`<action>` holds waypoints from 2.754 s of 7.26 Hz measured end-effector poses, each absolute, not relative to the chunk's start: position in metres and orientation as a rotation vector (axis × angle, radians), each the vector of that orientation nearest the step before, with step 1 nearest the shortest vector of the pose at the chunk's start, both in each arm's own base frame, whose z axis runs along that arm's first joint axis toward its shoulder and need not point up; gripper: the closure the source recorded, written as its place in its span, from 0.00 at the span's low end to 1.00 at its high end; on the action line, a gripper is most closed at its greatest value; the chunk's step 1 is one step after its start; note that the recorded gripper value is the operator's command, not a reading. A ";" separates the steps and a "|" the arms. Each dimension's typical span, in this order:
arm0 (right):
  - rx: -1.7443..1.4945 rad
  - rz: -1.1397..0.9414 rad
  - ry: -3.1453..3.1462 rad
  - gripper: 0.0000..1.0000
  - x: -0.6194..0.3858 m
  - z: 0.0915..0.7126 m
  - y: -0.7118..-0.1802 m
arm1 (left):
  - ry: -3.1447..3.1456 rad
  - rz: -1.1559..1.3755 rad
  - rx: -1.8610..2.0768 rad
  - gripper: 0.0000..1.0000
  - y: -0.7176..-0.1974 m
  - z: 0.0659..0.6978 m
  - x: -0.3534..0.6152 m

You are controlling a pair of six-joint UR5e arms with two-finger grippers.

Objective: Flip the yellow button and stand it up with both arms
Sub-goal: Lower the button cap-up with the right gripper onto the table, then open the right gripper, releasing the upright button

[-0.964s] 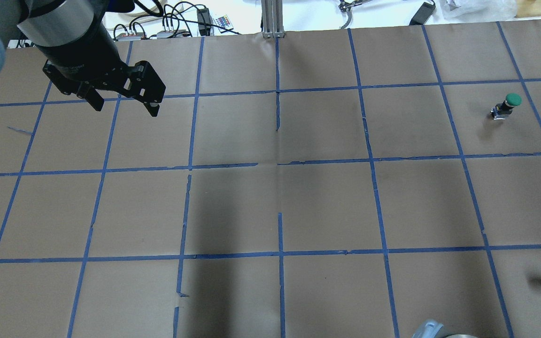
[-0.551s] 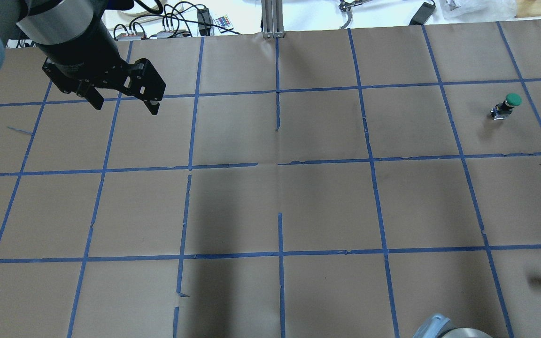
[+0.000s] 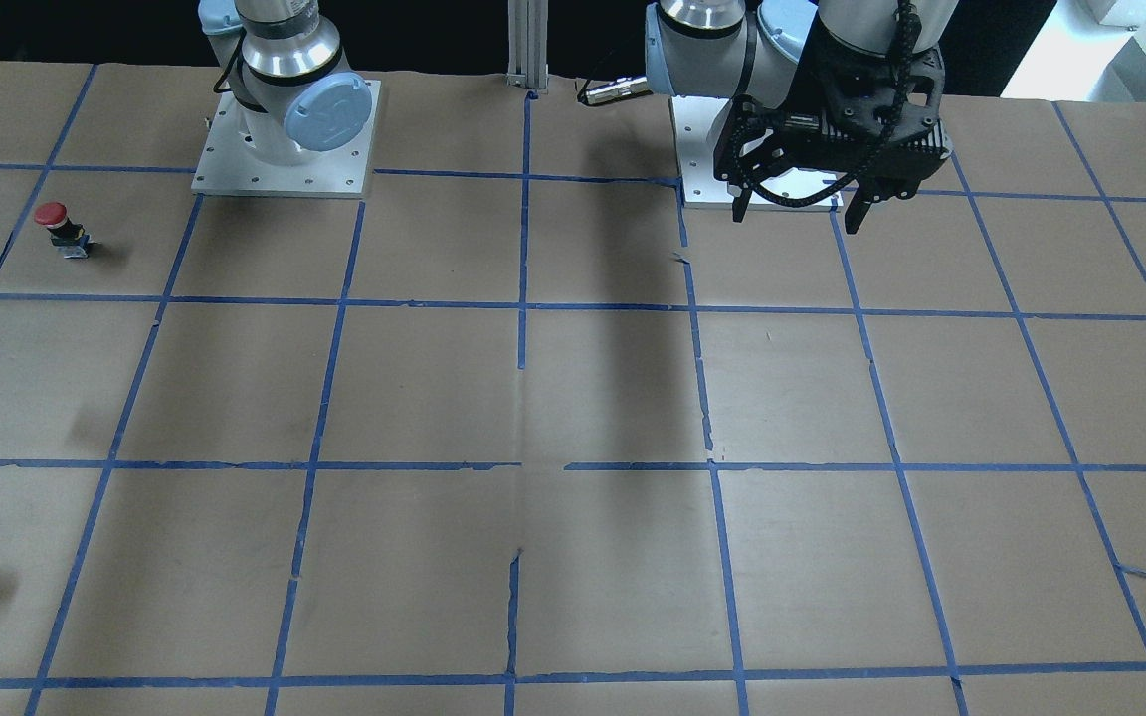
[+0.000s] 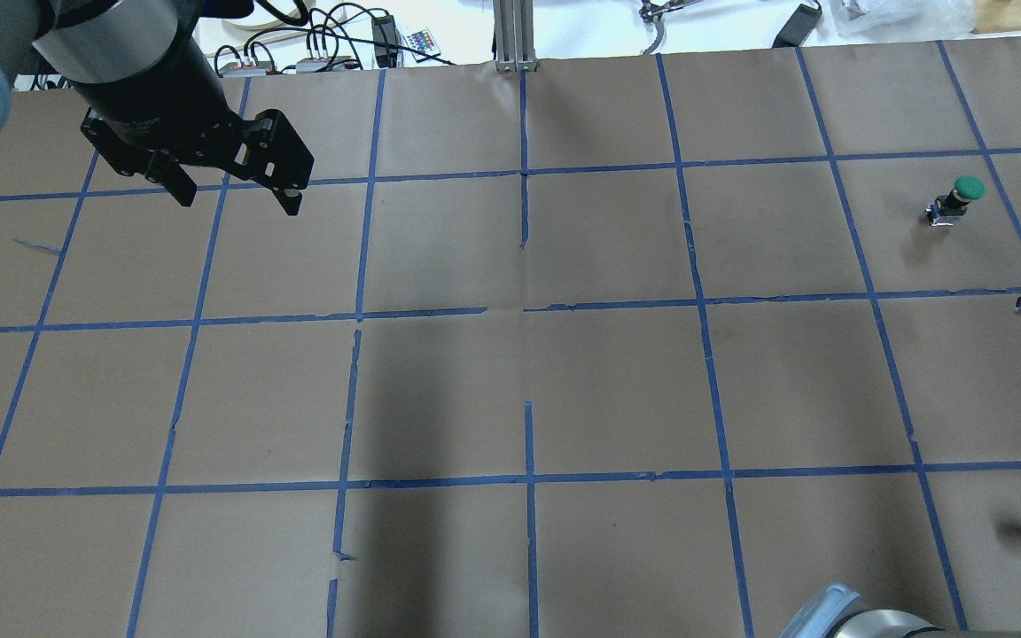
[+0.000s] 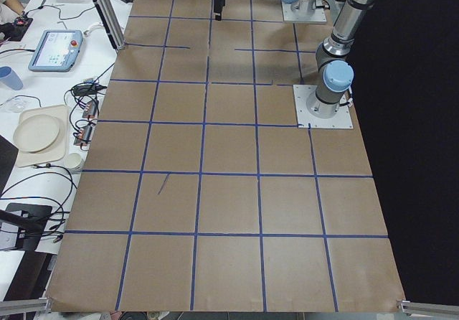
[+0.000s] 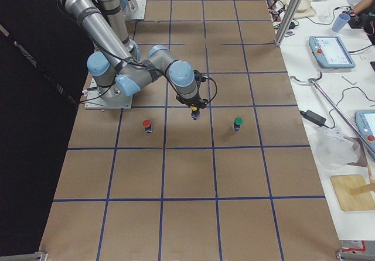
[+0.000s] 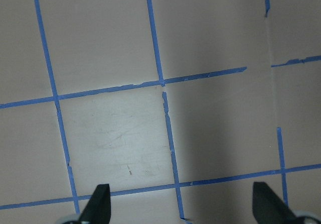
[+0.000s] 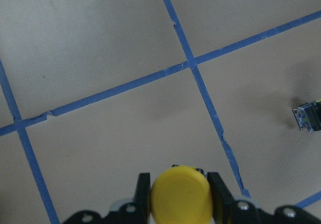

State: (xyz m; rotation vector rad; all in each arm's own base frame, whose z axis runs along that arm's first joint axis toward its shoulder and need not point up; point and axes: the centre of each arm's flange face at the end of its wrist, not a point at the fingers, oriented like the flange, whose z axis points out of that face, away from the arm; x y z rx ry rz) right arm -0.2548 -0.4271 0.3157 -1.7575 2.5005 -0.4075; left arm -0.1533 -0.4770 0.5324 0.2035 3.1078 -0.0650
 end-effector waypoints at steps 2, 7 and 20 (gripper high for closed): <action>-1.771 -0.402 2.440 0.94 -0.264 0.292 -0.425 | 3.098 -0.059 0.199 0.00 -0.477 0.531 -0.153; -1.809 -0.391 2.269 0.90 -0.272 0.245 -0.429 | 3.095 -0.050 0.190 0.00 -0.478 0.529 -0.154; -1.710 -0.318 2.320 0.12 -0.282 0.243 -0.433 | 3.099 -0.042 0.127 0.00 -0.478 0.534 -0.155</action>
